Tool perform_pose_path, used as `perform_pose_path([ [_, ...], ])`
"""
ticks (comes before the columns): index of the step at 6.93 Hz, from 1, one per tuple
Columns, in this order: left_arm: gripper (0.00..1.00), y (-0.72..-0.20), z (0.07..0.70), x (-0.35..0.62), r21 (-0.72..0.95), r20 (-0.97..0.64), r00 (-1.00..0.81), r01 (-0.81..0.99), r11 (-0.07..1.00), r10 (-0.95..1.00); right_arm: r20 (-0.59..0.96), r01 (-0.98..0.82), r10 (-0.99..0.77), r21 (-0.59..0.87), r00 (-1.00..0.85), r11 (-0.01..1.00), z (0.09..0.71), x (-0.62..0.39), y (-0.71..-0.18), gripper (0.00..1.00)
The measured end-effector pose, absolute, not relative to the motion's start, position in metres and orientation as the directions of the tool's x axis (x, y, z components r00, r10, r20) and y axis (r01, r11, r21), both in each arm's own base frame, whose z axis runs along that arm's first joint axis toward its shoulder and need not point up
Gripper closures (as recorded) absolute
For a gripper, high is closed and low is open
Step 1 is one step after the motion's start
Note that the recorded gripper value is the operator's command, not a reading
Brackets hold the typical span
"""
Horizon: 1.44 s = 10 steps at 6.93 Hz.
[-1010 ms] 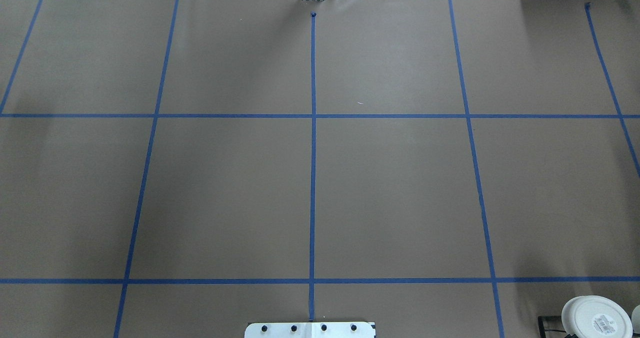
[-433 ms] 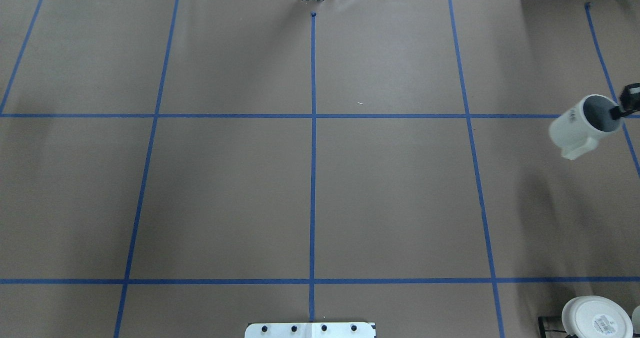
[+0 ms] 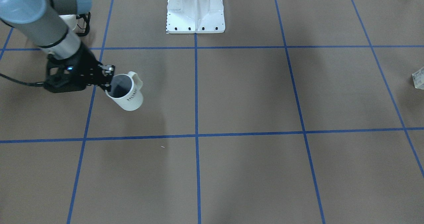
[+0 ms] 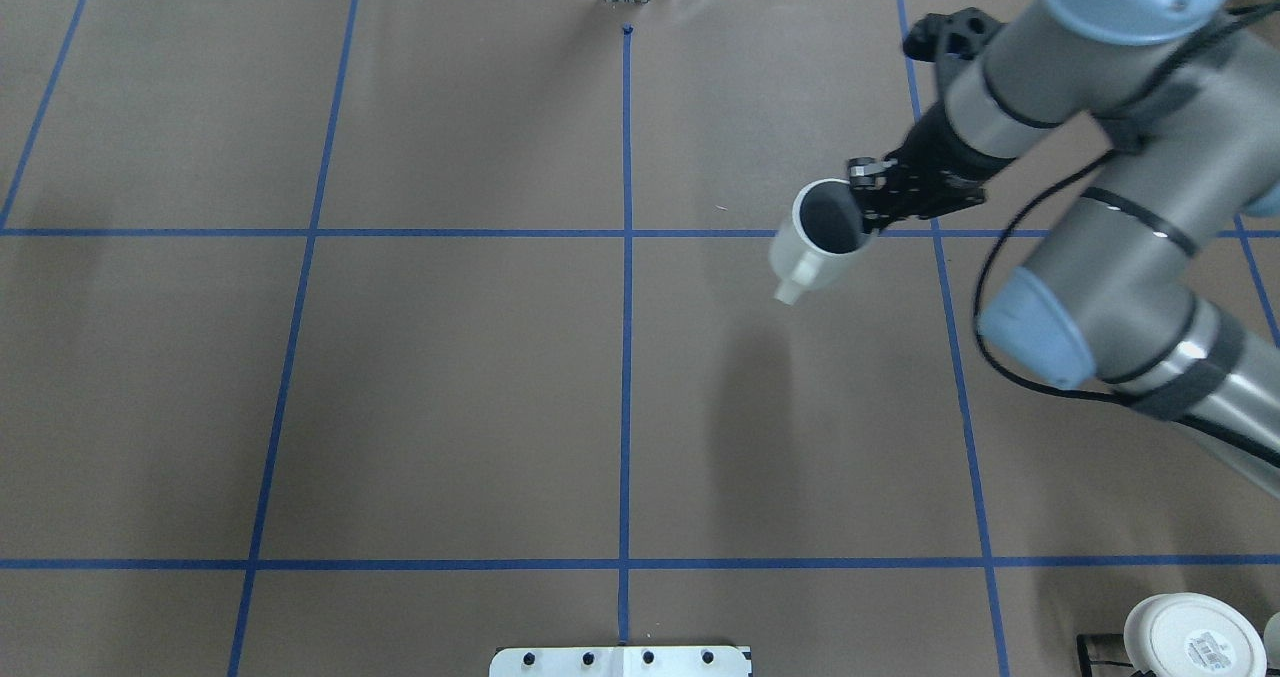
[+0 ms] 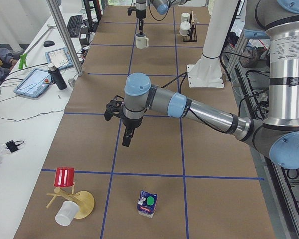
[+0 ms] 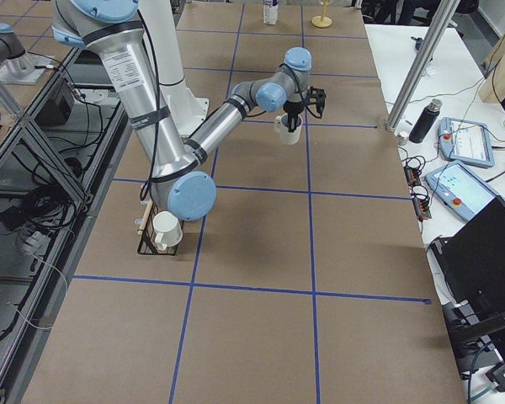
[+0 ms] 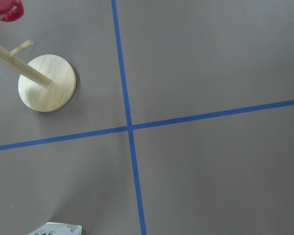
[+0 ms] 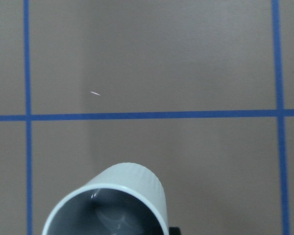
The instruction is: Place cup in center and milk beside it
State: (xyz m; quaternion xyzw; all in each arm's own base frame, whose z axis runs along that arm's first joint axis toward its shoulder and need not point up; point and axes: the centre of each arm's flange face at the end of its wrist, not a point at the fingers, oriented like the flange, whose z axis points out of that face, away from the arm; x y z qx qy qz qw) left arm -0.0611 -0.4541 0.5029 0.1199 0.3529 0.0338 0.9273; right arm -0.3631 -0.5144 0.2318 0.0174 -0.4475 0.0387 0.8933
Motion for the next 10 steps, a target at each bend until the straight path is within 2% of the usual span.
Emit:
perform_pose_path([
  [2,0.02,-0.455,0.503,-0.061,0.245,-0.647,0.749,0.022,0.969,0.147,0.785,-0.126,0.112,-0.044,0.609,0.991,0.172,-0.469,-0.542,1.0],
  [4,0.02,-0.455,0.504,-0.061,0.246,-0.646,0.749,0.021,0.969,0.148,0.79,-0.158,0.124,-0.035,0.6,0.987,0.17,-0.531,-0.548,1.0],
  [5,0.02,-0.456,0.505,-0.061,0.245,-0.645,0.75,0.019,0.969,0.149,0.787,-0.163,0.132,-0.04,0.603,0.986,0.172,-0.547,-0.553,0.01],
  [8,0.02,-0.445,0.555,-0.065,0.243,-0.626,0.747,-0.083,0.966,0.222,0.798,-0.174,0.146,-0.052,0.585,0.983,0.162,-0.538,-0.571,0.0],
  [10,0.02,-0.442,0.626,-0.103,0.296,-0.591,0.733,-0.19,0.936,0.336,0.836,-0.163,0.171,-0.099,0.522,0.982,0.171,-0.454,-0.598,0.0],
])
